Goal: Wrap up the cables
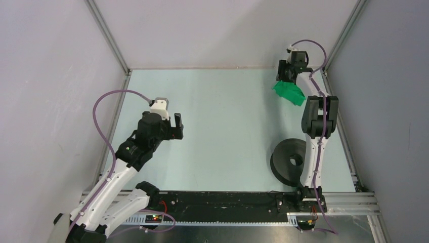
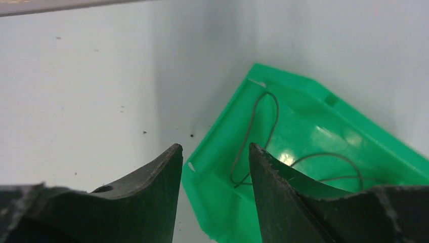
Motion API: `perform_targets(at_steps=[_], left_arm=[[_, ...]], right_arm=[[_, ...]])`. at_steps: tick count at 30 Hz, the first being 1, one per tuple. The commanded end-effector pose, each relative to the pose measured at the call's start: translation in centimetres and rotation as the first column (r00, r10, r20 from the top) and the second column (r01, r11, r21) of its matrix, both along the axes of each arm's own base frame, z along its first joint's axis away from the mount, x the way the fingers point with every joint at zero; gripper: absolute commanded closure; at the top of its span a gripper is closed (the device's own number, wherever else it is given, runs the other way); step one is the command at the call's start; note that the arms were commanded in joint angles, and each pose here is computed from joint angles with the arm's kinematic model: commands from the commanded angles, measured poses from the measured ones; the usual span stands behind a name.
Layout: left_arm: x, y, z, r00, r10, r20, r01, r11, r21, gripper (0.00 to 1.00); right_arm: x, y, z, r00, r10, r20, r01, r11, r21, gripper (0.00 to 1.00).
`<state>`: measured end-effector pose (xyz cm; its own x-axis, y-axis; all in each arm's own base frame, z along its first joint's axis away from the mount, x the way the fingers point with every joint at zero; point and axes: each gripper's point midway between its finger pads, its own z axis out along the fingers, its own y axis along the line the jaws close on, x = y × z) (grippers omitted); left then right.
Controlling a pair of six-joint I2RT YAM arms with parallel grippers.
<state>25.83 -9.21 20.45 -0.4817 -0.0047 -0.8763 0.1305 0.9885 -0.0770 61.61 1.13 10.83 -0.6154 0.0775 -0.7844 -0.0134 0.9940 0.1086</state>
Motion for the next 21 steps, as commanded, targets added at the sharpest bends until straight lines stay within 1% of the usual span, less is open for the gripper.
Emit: perform_targets(at_steps=[1, 5, 7, 8, 9, 10, 11, 12, 15, 16, 20, 21], left_arm=[[0.3, -0.2, 2.0, 0.998, 0.002, 0.055, -0.001, 1.0, -0.028, 0.02], [0.4, -0.2, 1.9, 0.999, 0.002, 0.05, -0.001, 1.0, -0.025, 0.02], [0.4, -0.2, 1.8, 0.999, 0.002, 0.048, -0.001, 1.0, -0.022, 0.02], [0.4, -0.2, 1.7, 0.999, 0.003, 0.046, -0.002, 1.0, -0.02, 0.02], [0.4, -0.2, 1.7, 0.999, 0.004, 0.046, -0.003, 1.0, -0.02, 0.02], [0.4, -0.1, 1.6, 0.999, 0.006, 0.044, -0.006, 1.0, -0.017, 0.02], [0.5, -0.1, 1.6, 0.999, 0.007, 0.044, -0.006, 1.0, -0.017, 0.02], [0.5, -0.1, 1.6, 0.999, 0.007, 0.042, -0.006, 1.0, -0.015, 0.02], [0.5, -0.1, 1.6, 0.999, 0.008, 0.043, -0.007, 1.0, -0.014, 0.02], [0.5, -0.1, 1.6, 0.999, 0.007, 0.044, -0.006, 1.0, -0.015, 0.02], [0.4, -0.2, 1.8, 0.999, 0.003, 0.05, -0.002, 1.0, -0.021, 0.02], [0.3, -0.1, 1.9, 0.999, 0.003, 0.053, -0.002, 1.0, -0.024, 0.02]], right_arm=[[0.2, -2.4, -1.0, 0.978, -0.2, -0.056, 0.204, 0.976, 0.082, 0.46], [0.4, -2.9, -1.6, 0.967, -0.248, -0.062, 0.253, 0.964, 0.085, 0.5], [0.7, -3.3, -1.8, 0.965, -0.257, -0.054, 0.261, 0.962, 0.085, 0.58], [1.0, -3.5, -1.6, 0.965, -0.259, -0.035, 0.261, 0.961, 0.088, 0.69], [1.1, -4.2, -1.7, 0.962, -0.271, -0.026, 0.272, 0.959, 0.081, 0.75], [1.6, -4.7, -1.1, 0.96, -0.279, 0.005, 0.277, 0.957, 0.081, 0.88], [1.6, -5.5, -1.1, 0.959, -0.283, 0.015, 0.281, 0.957, 0.071, 0.93], [2.0, -5.9, 0.0, 0.958, -0.28, 0.054, 0.276, 0.958, 0.075, 1.0], [2.3, -7.4, 2.5, 0.96, -0.25, 0.126, 0.244, 0.968, 0.057, 1.0], [2.2, -7.6, 4.0, 0.959, -0.239, 0.155, 0.235, 0.971, 0.045, 1.0], [2.2, -8.3, 8.7, 0.954, -0.147, 0.262, 0.169, 0.983, -0.064, 1.0], [2.0, -8.0, 9.3, 0.957, -0.117, 0.264, 0.143, 0.987, -0.08, 1.0]])
